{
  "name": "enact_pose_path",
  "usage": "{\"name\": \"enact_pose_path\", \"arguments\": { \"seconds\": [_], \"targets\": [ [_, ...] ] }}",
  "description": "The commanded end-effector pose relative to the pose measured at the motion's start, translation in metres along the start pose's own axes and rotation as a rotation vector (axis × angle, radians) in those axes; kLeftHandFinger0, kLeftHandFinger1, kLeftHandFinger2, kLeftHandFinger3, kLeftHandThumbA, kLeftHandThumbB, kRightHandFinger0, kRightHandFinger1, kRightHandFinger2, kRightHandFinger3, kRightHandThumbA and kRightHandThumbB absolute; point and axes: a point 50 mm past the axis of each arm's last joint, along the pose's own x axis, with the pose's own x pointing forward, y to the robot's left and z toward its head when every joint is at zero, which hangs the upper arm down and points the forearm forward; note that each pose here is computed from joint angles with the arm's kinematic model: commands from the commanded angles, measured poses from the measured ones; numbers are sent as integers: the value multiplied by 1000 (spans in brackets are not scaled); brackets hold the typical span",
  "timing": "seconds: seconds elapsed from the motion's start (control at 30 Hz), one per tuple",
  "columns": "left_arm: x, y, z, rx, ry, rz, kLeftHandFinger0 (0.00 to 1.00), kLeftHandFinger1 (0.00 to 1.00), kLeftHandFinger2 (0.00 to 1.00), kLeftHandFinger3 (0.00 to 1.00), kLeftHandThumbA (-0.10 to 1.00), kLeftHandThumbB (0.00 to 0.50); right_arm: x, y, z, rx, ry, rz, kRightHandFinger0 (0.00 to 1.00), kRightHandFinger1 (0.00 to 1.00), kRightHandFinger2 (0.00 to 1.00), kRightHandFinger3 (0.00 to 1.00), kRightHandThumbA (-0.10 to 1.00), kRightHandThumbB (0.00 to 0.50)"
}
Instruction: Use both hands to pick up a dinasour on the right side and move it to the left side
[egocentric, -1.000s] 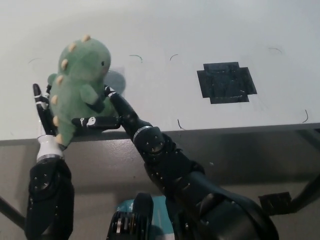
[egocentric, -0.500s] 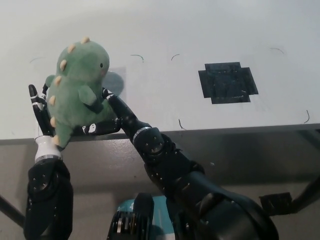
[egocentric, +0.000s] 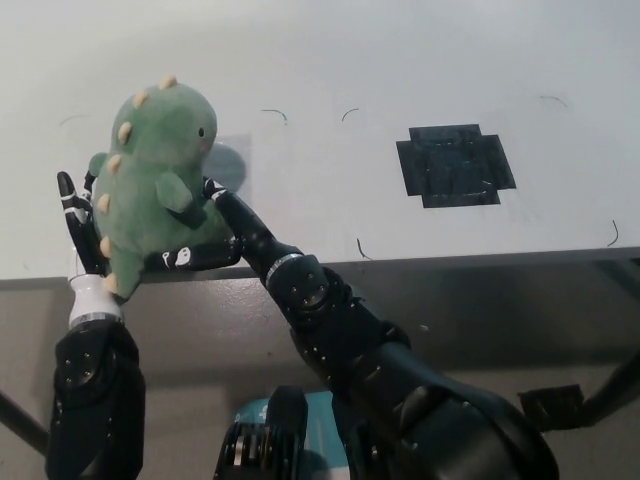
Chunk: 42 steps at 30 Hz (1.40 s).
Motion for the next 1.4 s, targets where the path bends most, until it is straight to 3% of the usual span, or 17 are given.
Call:
{"name": "enact_pose_path", "arguments": {
  "seconds": [0.0, 0.03, 0.13, 0.2, 0.27, 0.4, 0.57, 0.73, 0.83, 0.87, 0.9, 1.07, 1.2, 1.27, 1.37],
  "targets": [
    [-2, -3, 6, 42, -10, -42, 1000, 1000, 1000, 1000, 1000, 238, 7, 12, 32, -65, -113, 35, 1000, 1000, 1000, 1000, 1000, 127],
    [-3, 2, 6, 48, -11, -46, 1000, 1000, 1000, 1000, 1000, 260, 7, 3, 31, -67, -126, 23, 1000, 1000, 1000, 1000, 1000, 149],
    [-6, 10, 7, 37, -19, -70, 1000, 1000, 1000, 1000, 1000, 271, 5, -12, 32, -58, -162, 6, 1000, 1000, 1000, 1000, 1000, 148],
    [-9, 17, 13, 51, -35, -81, 1000, 1000, 1000, 1000, 1000, 306, 3, -28, 31, -103, -195, -17, 1000, 1000, 1000, 1000, 1000, 147],
    [-14, 28, 20, 63, -55, -111, 1000, 1000, 1000, 1000, 1000, 291, 0, -44, 28, -120, -213, -25, 1000, 1000, 1000, 1000, 1000, 142],
    [-16, 48, 31, 91, -79, -106, 1000, 1000, 1000, 1000, 1000, 328, -6, -81, 34, -123, -261, -31, 1000, 1000, 1000, 1000, 1000, 106],
    [-21, 59, 40, 112, -92, -114, 1000, 1000, 1000, 1000, 1000, 298, -18, -108, 34, -128, -307, -83, 1000, 1000, 1000, 1000, 1000, 124],
    [-28, 65, 46, 130, -110, -104, 1000, 1000, 1000, 1000, 1000, 306, -26, -121, 34, -96, -327, -85, 1000, 1000, 1000, 1000, 1000, 137],
    [-31, 64, 49, 129, -121, -109, 1000, 1000, 1000, 1000, 1000, 314, -31, -129, 34, -97, -335, -99, 1000, 1000, 1000, 1000, 1000, 128],
    [-33, 63, 52, 135, -136, -111, 1000, 1000, 1000, 1000, 1000, 319, -34, -133, 34, -103, -360, -99, 1000, 1000, 1000, 1000, 1000, 96],
    [-33, 63, 52, 135, -135, -111, 1000, 1000, 1000, 1000, 1000, 319, -34, -133, 34, -103, -360, -99, 1000, 1000, 1000, 1000, 1000, 95],
    [-37, 65, 63, 142, -180, -136, 1000, 1000, 1000, 1000, 1000, 314, -40, -139, 32, -111, -384, -95, 1000, 1000, 1000, 1000, 1000, 141],
    [-46, 63, 69, 165, -214, -160, 1000, 1000, 1000, 1000, 1000, 312, -48, -145, 31, -117, -394, -103, 1000, 1000, 1000, 1000, 1000, 84],
    [-50, 61, 70, 173, -221, -166, 1000, 1000, 1000, 1000, 1000, 315, -53, -148, 30, -126, -384, -111, 1000, 1000, 1000, 1000, 1000, 83],
    [-56, 59, 70, 184, -225, -172, 1000, 1000, 1000, 1000, 1000, 352, -61, -154, 28, -123, -395, -125, 1000, 1000, 1000, 1000, 1000, 64]
  ]
}}
